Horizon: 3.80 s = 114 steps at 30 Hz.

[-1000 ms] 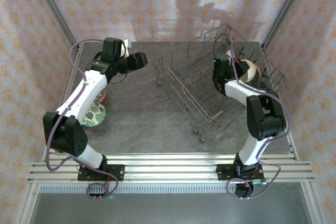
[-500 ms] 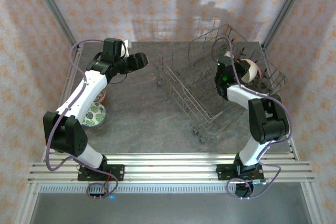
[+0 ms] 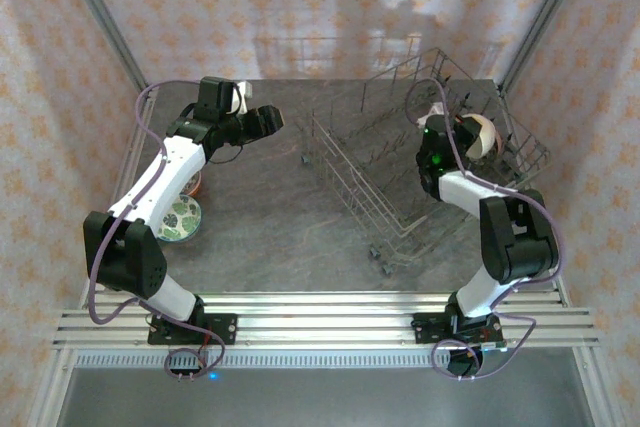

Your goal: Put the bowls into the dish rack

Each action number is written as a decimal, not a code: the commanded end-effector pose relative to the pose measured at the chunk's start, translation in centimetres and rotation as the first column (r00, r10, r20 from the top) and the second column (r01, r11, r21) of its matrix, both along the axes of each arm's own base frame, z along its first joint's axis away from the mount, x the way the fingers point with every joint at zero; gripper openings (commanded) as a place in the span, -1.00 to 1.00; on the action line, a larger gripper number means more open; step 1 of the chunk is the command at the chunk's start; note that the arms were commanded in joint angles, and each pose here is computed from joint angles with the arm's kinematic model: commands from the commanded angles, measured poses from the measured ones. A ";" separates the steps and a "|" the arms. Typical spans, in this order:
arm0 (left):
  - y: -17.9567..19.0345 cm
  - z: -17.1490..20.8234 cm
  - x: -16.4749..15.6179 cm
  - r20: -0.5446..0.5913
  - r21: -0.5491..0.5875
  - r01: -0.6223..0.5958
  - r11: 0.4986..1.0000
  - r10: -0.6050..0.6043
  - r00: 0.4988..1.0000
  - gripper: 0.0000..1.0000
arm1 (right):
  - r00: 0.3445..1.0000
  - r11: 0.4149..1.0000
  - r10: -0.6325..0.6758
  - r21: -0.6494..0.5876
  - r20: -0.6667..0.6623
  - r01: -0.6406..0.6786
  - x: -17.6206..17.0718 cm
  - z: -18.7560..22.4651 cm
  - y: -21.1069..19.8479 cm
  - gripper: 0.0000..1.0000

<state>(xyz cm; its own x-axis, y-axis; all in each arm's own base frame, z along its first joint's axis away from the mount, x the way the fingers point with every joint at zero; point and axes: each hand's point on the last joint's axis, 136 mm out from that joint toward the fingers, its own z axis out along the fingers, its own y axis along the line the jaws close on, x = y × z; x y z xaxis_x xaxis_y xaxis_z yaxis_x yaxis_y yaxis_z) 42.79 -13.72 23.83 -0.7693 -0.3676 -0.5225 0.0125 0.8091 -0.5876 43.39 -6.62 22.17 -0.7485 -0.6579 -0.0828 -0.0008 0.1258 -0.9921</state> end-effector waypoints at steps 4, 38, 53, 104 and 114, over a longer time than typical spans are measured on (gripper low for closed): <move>-0.5 1.4 -0.3 0.041 -0.018 0.021 1.000 -0.020 0.999 0.40 | 0.998 1.000 0.017 -0.013 0.057 -0.017 0.0 2.2 -1.2 -1.00; -1.6 1.1 -0.3 0.029 -0.010 0.042 0.999 -0.042 0.999 0.40 | 0.988 0.988 0.151 0.014 0.015 -0.151 0.9 -1.6 -2.7 -1.00; -7.2 4.5 -1.5 0.083 -0.023 0.140 0.990 -0.138 0.987 0.47 | 0.990 0.990 0.137 0.024 0.021 -0.138 0.9 -1.0 -2.8 -1.00; -11.5 0.9 4.1 -0.045 -0.119 0.180 0.976 -0.187 0.981 -0.73 | 0.993 0.993 0.119 0.007 -0.026 -0.119 1.0 -2.2 -4.7 -1.00; -10.0 1.8 5.7 -0.023 -0.084 0.158 0.984 -0.160 0.987 -0.82 | 0.996 0.995 0.093 -0.021 -0.017 -0.093 1.2 -0.5 -5.1 -1.00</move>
<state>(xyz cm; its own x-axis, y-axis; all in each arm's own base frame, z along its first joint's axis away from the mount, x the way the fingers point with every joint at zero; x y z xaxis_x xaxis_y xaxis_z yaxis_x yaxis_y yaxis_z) 45.65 -26.14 23.02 -0.9061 -0.3115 -0.2864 -0.0091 0.6911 -0.7227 44.80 -9.27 22.52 -0.6218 -0.7748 -0.1139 0.0265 0.1246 -0.9919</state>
